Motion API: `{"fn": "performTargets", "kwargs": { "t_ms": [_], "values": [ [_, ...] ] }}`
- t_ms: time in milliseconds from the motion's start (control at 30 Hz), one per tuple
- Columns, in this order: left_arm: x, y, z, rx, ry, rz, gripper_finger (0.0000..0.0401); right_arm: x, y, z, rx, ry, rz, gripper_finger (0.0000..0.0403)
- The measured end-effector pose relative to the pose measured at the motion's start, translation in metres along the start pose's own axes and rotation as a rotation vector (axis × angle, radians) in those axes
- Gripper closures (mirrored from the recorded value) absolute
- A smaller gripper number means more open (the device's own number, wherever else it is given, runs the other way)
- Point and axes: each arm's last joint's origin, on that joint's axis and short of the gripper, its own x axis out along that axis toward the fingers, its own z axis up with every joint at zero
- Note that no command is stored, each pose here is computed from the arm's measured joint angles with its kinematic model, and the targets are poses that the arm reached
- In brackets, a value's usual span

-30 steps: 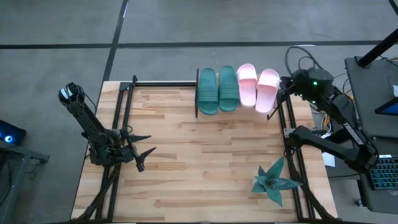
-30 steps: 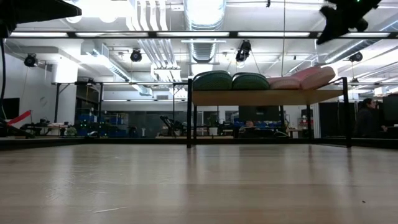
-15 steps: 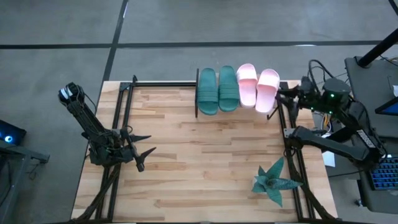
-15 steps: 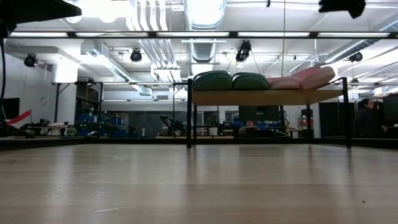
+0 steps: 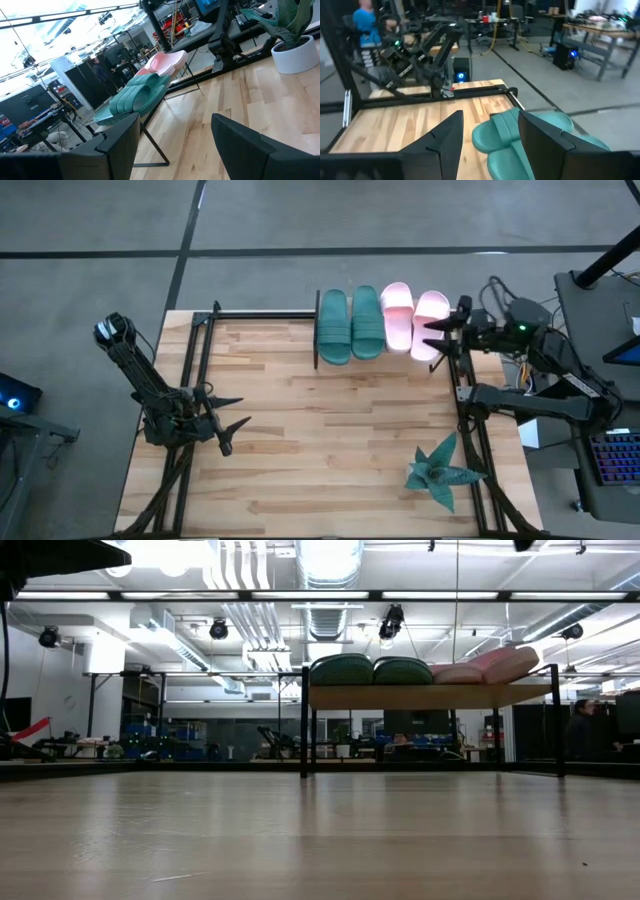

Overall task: Pick and place slides into the shelf
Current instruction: Adjust the right pink slipper

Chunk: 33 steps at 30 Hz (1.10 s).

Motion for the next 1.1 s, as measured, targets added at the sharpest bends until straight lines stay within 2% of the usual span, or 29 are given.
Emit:
{"fn": "performTargets", "kwargs": {
  "t_ms": [67,167,267,400,500,667,733,900,1000,1100],
  "values": [
    [0.0,0.0,0.0,0.0,0.0,0.0,0.017,0.01,0.0,0.0,-0.056,0.013,0.029,0.0223],
    [0.0,0.0,0.0,0.0,0.0,0.0,0.017,0.026,0.002,-0.002,-0.213,0.053,0.08,0.0222],
    [0.0,0.0,0.0,0.0,0.0,0.0,0.017,0.043,0.004,-0.001,-0.284,0.098,0.088,0.0222],
    [0.0,0.0,0.0,0.0,0.0,0.0,0.017,0.061,0.01,0.005,-0.388,0.193,0.031,0.0222],
    [0.0,0.0,0.0,0.0,0.0,0.0,0.017,0.073,0.019,0.009,-0.446,0.318,-0.023,0.0222],
    [0.0,0.0,0.0,-0.001,0.0,0.0,0.017,0.084,0.037,0.006,-0.522,0.602,-0.256,0.0223],
    [0.0,0.0,0.0,-0.001,0.0,0.0,0.017,0.087,0.046,0.001,-0.535,0.69,-0.301,0.0223],
    [0.0,0.0,0.0,-0.004,0.0,0.0,0.017,0.095,0.072,-0.021,-0.547,0.849,-0.279,0.0223],
    [0.0,0.0,0.0,-0.004,0.0,0.0,0.017,0.094,0.082,-0.034,-0.602,0.957,-0.342,0.0225],
    [0.0,0.0,0.0,-0.004,0.0,0.0,0.017,0.092,0.088,-0.045,-0.594,1.047,-0.405,0.023]
  ]
}}
